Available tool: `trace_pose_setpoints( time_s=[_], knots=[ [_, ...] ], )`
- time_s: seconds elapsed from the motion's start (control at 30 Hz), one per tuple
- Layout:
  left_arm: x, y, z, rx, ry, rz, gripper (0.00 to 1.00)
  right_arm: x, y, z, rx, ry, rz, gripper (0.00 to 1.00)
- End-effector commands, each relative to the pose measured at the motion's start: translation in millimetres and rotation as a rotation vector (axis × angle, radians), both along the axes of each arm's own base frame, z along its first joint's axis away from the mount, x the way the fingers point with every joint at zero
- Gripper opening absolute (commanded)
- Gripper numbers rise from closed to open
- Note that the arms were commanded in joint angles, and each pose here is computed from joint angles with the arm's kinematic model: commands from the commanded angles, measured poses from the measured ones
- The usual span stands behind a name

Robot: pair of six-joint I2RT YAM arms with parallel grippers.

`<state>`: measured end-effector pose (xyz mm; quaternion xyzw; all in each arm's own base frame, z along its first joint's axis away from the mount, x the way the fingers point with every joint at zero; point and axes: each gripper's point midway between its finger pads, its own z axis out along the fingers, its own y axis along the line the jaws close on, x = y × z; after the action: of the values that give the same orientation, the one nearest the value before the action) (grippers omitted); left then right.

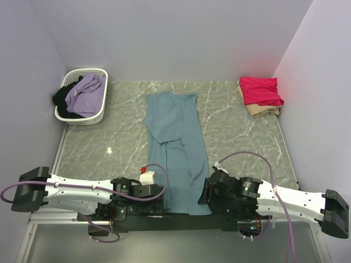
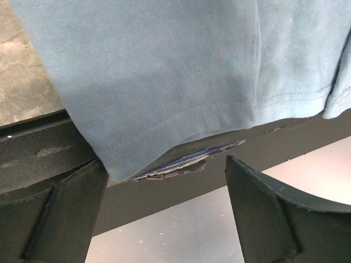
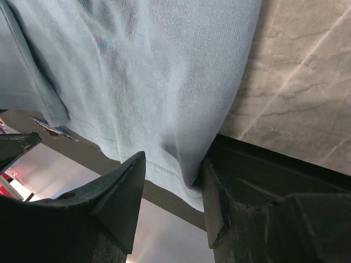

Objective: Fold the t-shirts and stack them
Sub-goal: Fold the tshirt

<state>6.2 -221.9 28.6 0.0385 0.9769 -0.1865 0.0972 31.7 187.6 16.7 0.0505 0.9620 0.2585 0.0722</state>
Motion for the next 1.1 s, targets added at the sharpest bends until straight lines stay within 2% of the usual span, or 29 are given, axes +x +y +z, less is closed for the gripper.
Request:
trace_pose_setpoints(
  time_s=[0.0, 0.1, 0.3, 0.67, 0.87, 0.9, 0.97, 1.07],
  knots=[
    [4.5, 27.9, -17.6, 0.108, -0.026, 0.046, 0.95, -9.1, -13.7, -14.2, -0.066, 0.036, -0.004, 0.52],
    [6.5, 37.9, -17.6, 0.148, -0.034, 0.065, 1.00, -7.0, -19.2, -11.6, -0.082, 0.023, -0.023, 0.52],
    [13.2, 64.9, -23.1, 0.246, -0.065, 0.127, 0.99, -7.0, -24.5, -10.5, -0.081, 0.017, -0.042, 0.52],
    [19.4, 44.8, -24.6, 0.151, -0.083, 0.160, 0.97, -11.9, -27.4, -16.7, -0.086, 0.040, -0.052, 0.52],
    [26.6, 36.4, -25.8, 0.146, -0.113, 0.178, 0.83, -13.2, -32.8, -15.3, -0.095, 0.042, -0.071, 0.50],
    [27.2, 35.4, -27.7, 0.154, -0.117, 0.175, 0.73, -12.5, -32.3, -14.6, -0.090, 0.038, -0.072, 0.47],
    [26.8, 28.7, -26.7, 0.143, -0.114, 0.166, 0.65, -11.2, -31.4, -14.2, -0.089, 0.033, -0.072, 0.47],
    [25.1, 23.7, -30.9, 0.153, -0.104, 0.157, 0.47, -10.5, -28.7, -14.2, -0.091, 0.027, -0.057, 0.45]
  ],
)
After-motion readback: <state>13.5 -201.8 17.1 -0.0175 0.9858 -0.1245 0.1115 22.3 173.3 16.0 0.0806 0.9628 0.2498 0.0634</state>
